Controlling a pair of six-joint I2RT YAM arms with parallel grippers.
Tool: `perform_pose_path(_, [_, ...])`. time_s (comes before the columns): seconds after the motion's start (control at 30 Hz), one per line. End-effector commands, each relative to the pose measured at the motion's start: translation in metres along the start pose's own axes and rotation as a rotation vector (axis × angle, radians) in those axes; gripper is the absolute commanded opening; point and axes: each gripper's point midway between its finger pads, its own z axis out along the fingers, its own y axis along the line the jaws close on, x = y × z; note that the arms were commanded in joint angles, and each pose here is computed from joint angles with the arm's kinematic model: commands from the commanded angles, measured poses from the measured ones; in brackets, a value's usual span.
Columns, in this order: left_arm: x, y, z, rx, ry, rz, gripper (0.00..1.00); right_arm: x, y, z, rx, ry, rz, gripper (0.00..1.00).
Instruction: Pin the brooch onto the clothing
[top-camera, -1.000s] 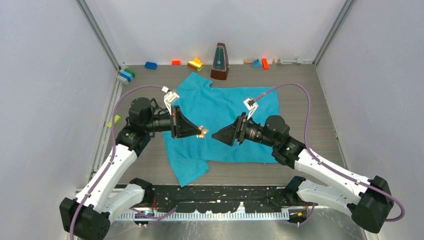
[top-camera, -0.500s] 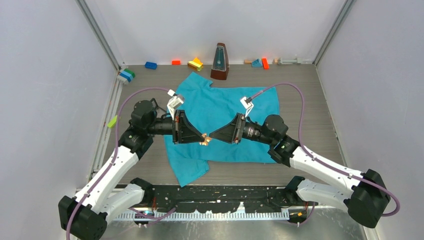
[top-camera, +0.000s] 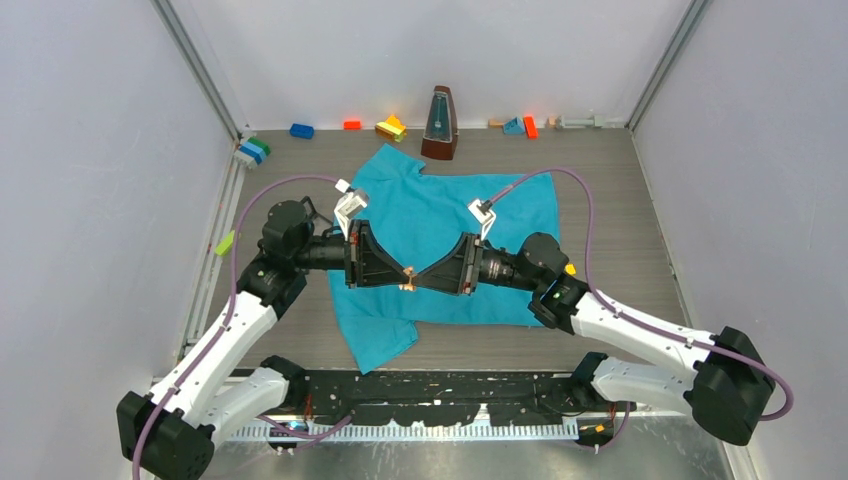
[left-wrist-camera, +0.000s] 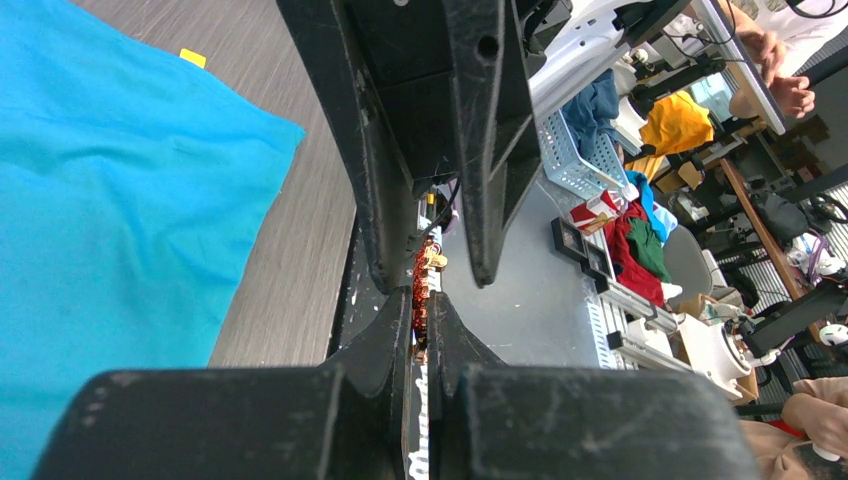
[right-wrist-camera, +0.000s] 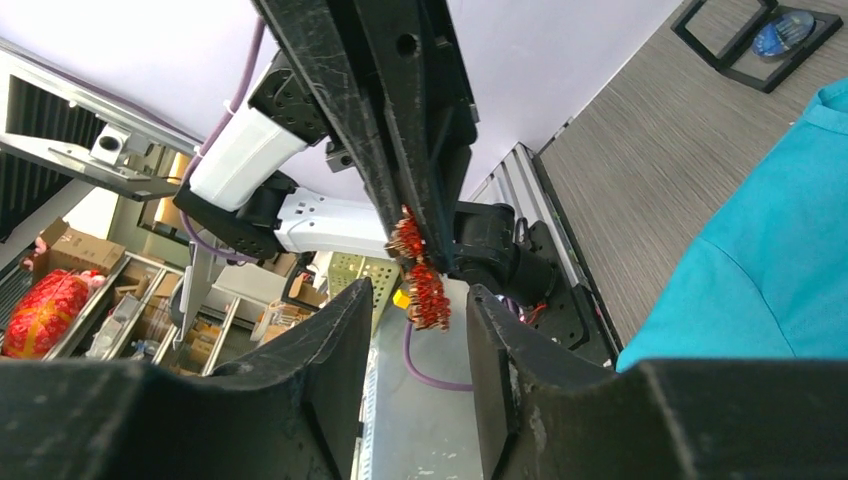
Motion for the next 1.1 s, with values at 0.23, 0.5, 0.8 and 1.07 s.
perform_pose_path(0.23, [-0.006, -0.012, -0.001, 0.035, -0.017, 0.061, 0.00, 0.000, 0.001, 0.006, -0.033, -0.012, -0.022, 0.31])
perform_pose_path(0.5, [-0.004, -0.014, -0.001, 0.044, -0.012, 0.062, 0.00, -0.005, -0.017, 0.009, 0.042, -0.057, -0.006, 0.17])
perform_pose_path(0.8, [-0.003, -0.015, 0.000, 0.048, -0.009, 0.063, 0.00, -0.012, -0.031, 0.007, 0.099, -0.121, 0.005, 0.09])
perform_pose_path(1.07, [0.001, 0.015, 0.000, -0.107, 0.008, -0.001, 0.00, -0.007, -0.016, 0.005, 0.057, -0.067, -0.025, 0.25])
